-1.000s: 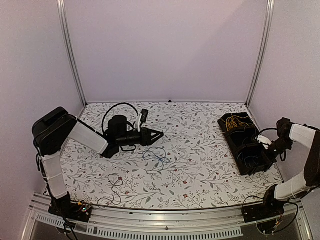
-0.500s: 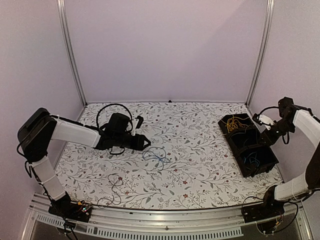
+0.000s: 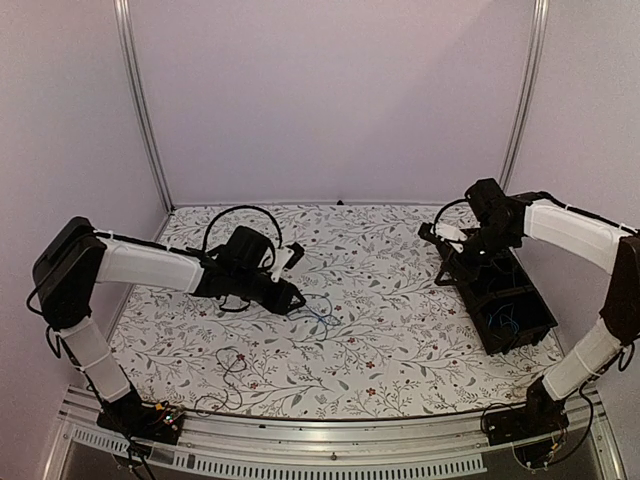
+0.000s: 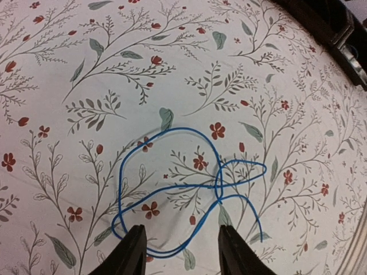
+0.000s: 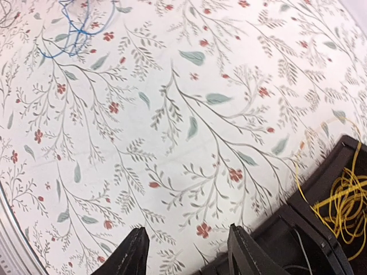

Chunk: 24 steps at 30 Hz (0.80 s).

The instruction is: Untangle the cables

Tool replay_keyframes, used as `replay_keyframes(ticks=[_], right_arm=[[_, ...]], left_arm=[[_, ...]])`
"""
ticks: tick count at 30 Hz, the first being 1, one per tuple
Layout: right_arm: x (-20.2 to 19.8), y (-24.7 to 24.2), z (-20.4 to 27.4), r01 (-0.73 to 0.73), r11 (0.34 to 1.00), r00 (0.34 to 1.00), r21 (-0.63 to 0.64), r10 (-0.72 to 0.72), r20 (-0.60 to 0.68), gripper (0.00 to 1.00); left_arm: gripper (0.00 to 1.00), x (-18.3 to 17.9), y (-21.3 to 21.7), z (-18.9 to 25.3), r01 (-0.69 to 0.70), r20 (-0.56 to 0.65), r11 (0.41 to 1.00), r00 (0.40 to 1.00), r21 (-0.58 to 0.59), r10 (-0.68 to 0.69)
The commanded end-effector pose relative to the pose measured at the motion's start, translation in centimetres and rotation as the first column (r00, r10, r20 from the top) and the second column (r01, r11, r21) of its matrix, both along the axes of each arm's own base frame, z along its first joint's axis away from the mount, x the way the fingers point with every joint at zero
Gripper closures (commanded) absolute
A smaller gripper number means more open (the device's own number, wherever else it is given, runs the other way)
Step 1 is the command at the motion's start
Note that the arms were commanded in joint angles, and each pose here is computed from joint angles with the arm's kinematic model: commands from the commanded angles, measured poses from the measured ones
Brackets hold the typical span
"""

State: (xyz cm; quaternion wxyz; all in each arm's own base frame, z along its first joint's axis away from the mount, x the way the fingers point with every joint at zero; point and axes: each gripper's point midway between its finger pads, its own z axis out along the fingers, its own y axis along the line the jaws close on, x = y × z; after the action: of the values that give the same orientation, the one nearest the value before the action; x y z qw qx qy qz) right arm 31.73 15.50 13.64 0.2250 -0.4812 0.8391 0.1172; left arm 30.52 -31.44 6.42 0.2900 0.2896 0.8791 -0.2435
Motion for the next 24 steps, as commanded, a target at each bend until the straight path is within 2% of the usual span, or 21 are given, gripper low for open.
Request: replay_keyframes(ticks=[1, 5, 12, 19, 22, 24], right_arm=[[0.4, 5.5, 1.2, -0.093, 0.990, 0.996, 0.104, 0.091, 0.022, 0.48], [0.5, 6.9, 0.5, -0.126, 0.984, 0.992, 0.126, 0.126, 0.006, 0.48], [0.4, 7.4, 0.2, -0.142, 0.979, 0.990, 0.148, 0.142, 0.009, 0.49], [0.5, 7.7, -0.3, -0.141, 0.977, 0.990, 0.160, 0.144, -0.005, 0.50], [0.5, 8.0, 0.0, -0.148, 0.973, 0.988, 0.175, 0.151, -0.006, 0.50], [0.7, 8.5, 0.8, -0.157, 0.967, 0.987, 0.201, 0.160, 0.002, 0.51]], left_arm=[[0.55, -1.0, -2.0, -0.3, 0.146, 0.012, 0.986, 0.989, 0.078, -0.147], [0.59, -0.6, -2.4, -1.5, 0.161, 0.001, 0.975, 0.987, 0.152, -0.164], [0.62, -1.6, -2.7, -2.6, 0.211, -0.073, 0.964, 0.977, 0.164, -0.202], [0.86, -1.7, -2.7, -2.7, 0.214, -0.078, 0.962, 0.976, 0.170, -0.203], [0.99, -1.5, -2.9, -1.8, 0.212, -0.055, 0.964, 0.977, 0.162, -0.206], [1.00, -1.2, -3.3, 0.2, 0.208, -0.007, 0.969, 0.978, 0.134, -0.208]])
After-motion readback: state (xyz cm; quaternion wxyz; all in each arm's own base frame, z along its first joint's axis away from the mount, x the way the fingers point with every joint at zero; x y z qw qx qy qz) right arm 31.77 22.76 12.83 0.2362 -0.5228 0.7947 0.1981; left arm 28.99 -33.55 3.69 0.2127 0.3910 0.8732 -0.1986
